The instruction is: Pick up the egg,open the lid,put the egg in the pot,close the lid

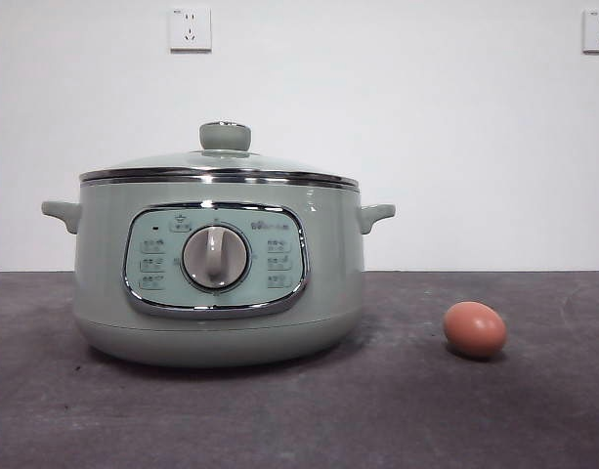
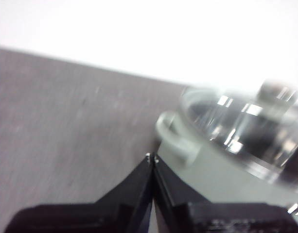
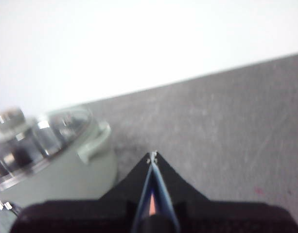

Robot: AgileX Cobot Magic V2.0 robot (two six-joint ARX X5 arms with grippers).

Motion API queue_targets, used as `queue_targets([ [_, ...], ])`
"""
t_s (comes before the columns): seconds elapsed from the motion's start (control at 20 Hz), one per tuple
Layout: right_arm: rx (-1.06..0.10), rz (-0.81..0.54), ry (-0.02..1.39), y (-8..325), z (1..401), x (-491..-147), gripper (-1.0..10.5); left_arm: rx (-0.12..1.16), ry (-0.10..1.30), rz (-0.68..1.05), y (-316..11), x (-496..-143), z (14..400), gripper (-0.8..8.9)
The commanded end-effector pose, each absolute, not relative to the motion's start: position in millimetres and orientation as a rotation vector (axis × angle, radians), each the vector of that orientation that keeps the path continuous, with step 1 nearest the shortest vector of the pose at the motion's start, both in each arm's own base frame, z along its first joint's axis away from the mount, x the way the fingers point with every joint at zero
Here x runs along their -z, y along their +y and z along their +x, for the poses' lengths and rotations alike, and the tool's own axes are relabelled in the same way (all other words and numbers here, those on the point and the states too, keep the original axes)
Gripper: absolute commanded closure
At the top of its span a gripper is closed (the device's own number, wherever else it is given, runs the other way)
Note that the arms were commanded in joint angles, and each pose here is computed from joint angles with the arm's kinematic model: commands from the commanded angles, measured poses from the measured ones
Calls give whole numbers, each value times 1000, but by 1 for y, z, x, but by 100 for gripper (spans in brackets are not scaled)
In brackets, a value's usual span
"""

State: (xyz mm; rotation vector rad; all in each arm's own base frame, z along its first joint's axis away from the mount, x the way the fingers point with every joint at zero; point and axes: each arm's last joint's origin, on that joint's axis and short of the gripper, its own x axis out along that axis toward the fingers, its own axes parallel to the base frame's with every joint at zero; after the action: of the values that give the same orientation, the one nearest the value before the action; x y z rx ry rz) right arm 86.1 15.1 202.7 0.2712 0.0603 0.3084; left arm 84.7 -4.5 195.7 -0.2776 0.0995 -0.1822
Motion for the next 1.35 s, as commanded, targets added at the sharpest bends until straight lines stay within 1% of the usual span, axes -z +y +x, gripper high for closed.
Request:
queue_targets([
  [0.05, -303, 284, 69, 15, 85, -219, 958, 191, 84, -329, -5, -212, 80, 820],
  [0.3, -317, 217, 177, 16, 85, -250, 958, 299, 108, -318, -8, -244, 73, 820],
  [0.55, -449, 115, 324, 20, 89, -282, 958, 431, 213, -260, -12, -270, 70, 820],
  [0.85, -591, 52, 535, 23, 93, -315, 958, 583, 378, -175, -15, -293, 68, 820],
  [1.05, -646, 38, 648, 25, 94, -328, 958, 635, 479, -135, -16, -304, 64, 820],
  [1.25, -648, 46, 747, 24, 92, -335, 958, 652, 572, -109, -17, -311, 59, 820],
  [1.35, -643, 47, 763, 24, 92, -334, 957, 651, 603, -118, -17, -312, 56, 820],
])
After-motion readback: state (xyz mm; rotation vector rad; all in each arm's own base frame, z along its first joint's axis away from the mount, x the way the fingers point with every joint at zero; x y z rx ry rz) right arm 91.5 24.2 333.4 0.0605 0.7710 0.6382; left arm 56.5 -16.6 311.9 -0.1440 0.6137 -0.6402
